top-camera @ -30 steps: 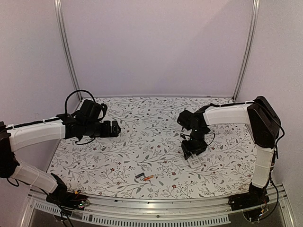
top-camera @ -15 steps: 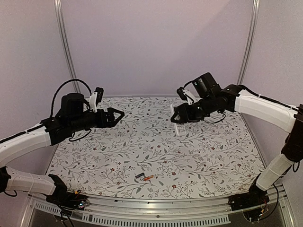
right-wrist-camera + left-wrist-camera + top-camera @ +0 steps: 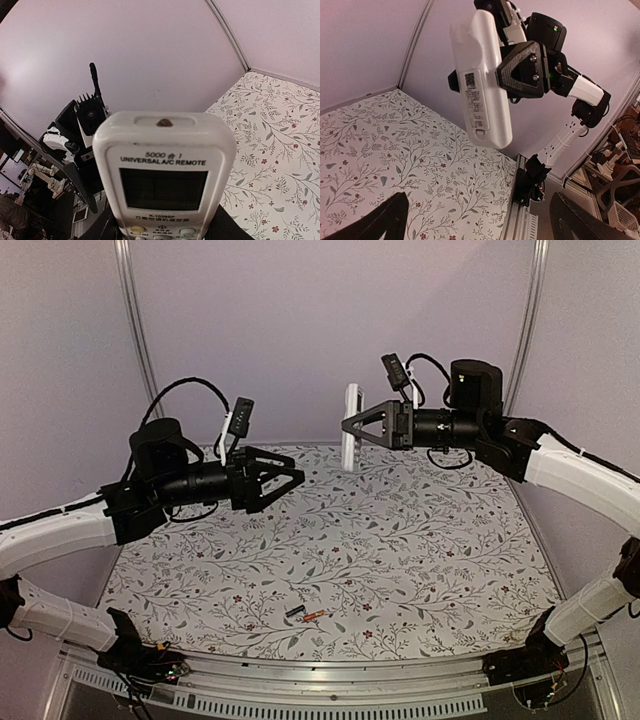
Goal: Load the batteries into the remote control
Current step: Pass from the right arm to the left
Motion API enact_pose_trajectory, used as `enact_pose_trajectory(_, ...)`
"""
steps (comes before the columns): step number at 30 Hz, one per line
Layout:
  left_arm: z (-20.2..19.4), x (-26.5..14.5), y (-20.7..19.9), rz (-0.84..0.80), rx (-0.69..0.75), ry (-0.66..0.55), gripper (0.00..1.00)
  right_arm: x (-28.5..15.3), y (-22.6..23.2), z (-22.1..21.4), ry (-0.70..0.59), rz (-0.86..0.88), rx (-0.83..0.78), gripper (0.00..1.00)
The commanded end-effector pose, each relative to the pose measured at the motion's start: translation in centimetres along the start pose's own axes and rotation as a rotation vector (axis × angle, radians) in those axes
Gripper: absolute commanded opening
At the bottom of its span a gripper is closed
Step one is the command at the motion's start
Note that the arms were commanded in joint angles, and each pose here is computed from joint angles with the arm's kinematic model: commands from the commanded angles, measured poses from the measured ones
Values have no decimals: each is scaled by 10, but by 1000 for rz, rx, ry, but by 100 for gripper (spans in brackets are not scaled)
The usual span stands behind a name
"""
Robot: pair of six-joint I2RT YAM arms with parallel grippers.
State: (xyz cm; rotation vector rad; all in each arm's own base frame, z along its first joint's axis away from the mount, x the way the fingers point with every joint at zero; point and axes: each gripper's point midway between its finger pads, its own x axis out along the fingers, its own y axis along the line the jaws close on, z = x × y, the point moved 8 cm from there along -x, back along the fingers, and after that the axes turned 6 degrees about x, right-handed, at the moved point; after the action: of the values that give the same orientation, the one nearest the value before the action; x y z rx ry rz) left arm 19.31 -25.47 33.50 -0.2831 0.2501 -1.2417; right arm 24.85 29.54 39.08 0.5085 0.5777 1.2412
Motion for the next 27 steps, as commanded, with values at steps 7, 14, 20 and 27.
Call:
enact_pose_trajectory(7, 16, 43, -33, -216, 26, -2, 100, -2, 39, 3, -58, 244, -75, 40)
enact_pose_trajectory(14, 19, 62, -43, -303, -7, -6, 100, 3, 48, 0, -44, 296, -102, 38)
enact_pose_trajectory(20, 20, 73, -48, -344, -31, -26, 92, 6, 51, -4, -32, 328, -111, 37)
enact_pose_trajectory(27, 18, 73, -46, -359, -64, -71, 72, 7, 50, -9, -25, 346, -103, 37)
